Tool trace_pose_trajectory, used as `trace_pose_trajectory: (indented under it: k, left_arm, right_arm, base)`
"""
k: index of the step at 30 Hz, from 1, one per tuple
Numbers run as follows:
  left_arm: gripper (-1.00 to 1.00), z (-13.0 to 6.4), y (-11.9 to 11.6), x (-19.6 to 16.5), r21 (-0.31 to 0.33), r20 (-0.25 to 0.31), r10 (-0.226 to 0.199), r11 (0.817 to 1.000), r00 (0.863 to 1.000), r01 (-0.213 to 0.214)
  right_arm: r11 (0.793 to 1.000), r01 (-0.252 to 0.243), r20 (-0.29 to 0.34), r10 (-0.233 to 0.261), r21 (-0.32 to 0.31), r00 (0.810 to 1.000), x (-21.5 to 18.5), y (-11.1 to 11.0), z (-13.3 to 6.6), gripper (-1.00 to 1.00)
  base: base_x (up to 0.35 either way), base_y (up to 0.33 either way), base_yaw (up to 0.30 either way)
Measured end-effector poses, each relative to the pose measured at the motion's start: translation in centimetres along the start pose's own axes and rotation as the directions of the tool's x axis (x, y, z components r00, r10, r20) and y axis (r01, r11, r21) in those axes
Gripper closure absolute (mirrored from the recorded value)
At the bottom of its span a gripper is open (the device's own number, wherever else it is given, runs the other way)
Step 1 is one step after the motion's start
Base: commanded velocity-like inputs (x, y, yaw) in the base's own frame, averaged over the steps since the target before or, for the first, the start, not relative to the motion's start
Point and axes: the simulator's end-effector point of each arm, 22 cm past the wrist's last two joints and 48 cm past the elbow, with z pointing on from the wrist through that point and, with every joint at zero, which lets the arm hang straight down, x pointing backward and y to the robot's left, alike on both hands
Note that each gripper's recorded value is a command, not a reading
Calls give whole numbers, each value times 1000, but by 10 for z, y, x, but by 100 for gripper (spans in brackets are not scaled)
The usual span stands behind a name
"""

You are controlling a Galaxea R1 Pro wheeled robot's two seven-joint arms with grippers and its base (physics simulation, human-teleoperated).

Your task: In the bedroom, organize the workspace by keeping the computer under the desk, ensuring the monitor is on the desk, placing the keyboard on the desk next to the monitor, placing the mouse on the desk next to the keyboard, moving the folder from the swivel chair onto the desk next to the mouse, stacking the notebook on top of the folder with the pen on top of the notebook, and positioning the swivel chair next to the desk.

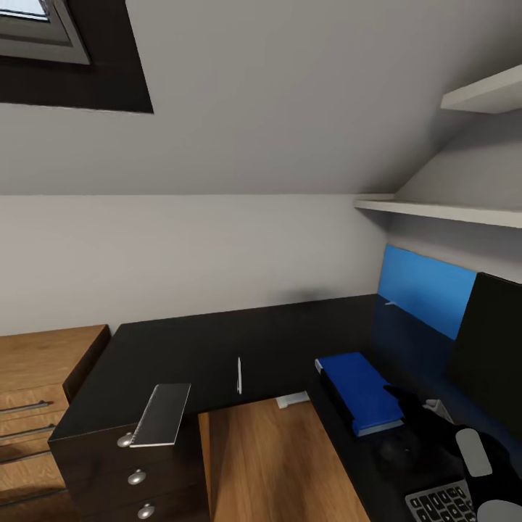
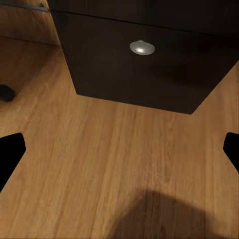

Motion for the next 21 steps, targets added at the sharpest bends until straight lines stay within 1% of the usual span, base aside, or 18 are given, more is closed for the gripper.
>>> trace_pose_trajectory:
  k: [12, 21]
  left_arm:
    - [-100, -13, 0, -15, 0, -1, 0, 1000, 1000, 0]
    - [-100, -13, 1, -15, -3, -1, 0, 1000, 1000, 0]
  right_arm:
    - [1000, 1, 0, -1, 0, 1000, -7, 16, -8, -100]
    - [1000, 8, 1, -8, -14, 1000, -8, 21, -8, -100]
  base:
    - [0, 0, 0]
    - [0, 0, 0]
